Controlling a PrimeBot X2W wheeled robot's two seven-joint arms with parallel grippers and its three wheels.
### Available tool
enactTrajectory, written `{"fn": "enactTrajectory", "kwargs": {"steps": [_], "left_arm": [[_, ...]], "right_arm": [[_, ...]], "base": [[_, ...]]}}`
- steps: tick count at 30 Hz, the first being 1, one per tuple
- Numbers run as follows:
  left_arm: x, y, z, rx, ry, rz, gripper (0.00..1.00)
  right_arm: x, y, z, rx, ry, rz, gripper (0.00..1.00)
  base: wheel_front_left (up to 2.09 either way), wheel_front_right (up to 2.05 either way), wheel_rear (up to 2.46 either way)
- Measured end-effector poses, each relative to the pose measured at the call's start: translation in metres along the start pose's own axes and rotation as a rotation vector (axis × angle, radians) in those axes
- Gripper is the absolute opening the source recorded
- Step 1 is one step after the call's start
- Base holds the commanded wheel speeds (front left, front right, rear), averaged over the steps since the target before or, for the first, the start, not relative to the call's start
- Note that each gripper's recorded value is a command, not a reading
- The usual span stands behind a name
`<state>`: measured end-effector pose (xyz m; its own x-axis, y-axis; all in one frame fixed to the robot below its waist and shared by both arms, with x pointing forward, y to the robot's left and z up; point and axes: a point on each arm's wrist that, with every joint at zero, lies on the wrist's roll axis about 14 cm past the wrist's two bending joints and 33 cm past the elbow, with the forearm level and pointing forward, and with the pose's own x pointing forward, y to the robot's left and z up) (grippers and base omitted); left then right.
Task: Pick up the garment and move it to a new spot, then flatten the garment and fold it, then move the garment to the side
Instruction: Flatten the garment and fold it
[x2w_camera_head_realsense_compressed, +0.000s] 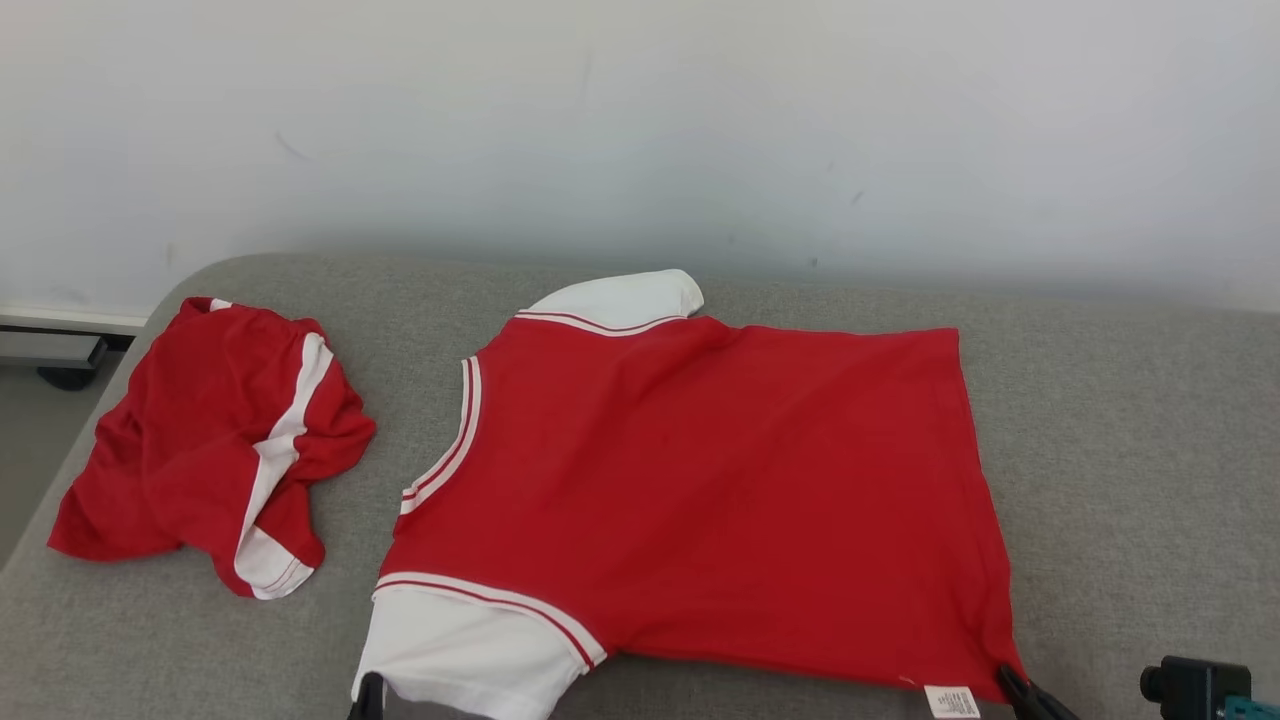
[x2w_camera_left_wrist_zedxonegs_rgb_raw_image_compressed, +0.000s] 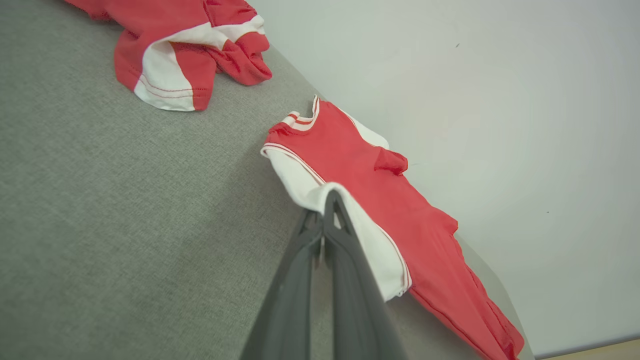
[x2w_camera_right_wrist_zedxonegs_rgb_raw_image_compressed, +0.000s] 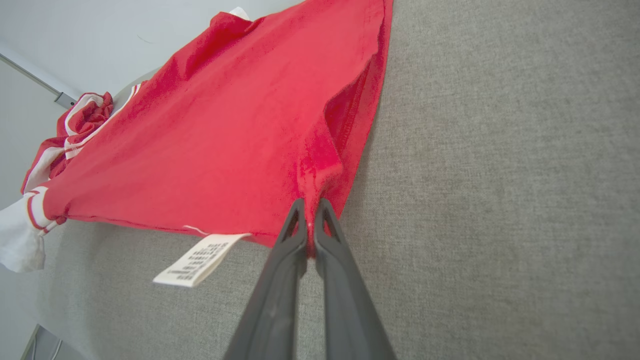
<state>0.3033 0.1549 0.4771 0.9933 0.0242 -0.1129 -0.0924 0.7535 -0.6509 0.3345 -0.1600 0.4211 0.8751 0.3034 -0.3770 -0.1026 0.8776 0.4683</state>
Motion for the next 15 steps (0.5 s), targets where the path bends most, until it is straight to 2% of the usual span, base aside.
{"fn": "enactTrajectory", "kwargs": {"steps": [5,15], "left_arm": [[-0.008,0.01,-0.019,0.009,0.059,0.032,0.0],[-0.003,0.013,-0.017,0.034,0.06,0.03,0.0]], "right_arm": [[-0.014,-0.003,-0.016,0.029,0.038,-0.045,0.0],[-0.017,-0.004,-0.007,0.027,0.02,-0.08,0.0]], "base": [[0.0,0.0,0.0],[0.0,0.0,0.0]]}}
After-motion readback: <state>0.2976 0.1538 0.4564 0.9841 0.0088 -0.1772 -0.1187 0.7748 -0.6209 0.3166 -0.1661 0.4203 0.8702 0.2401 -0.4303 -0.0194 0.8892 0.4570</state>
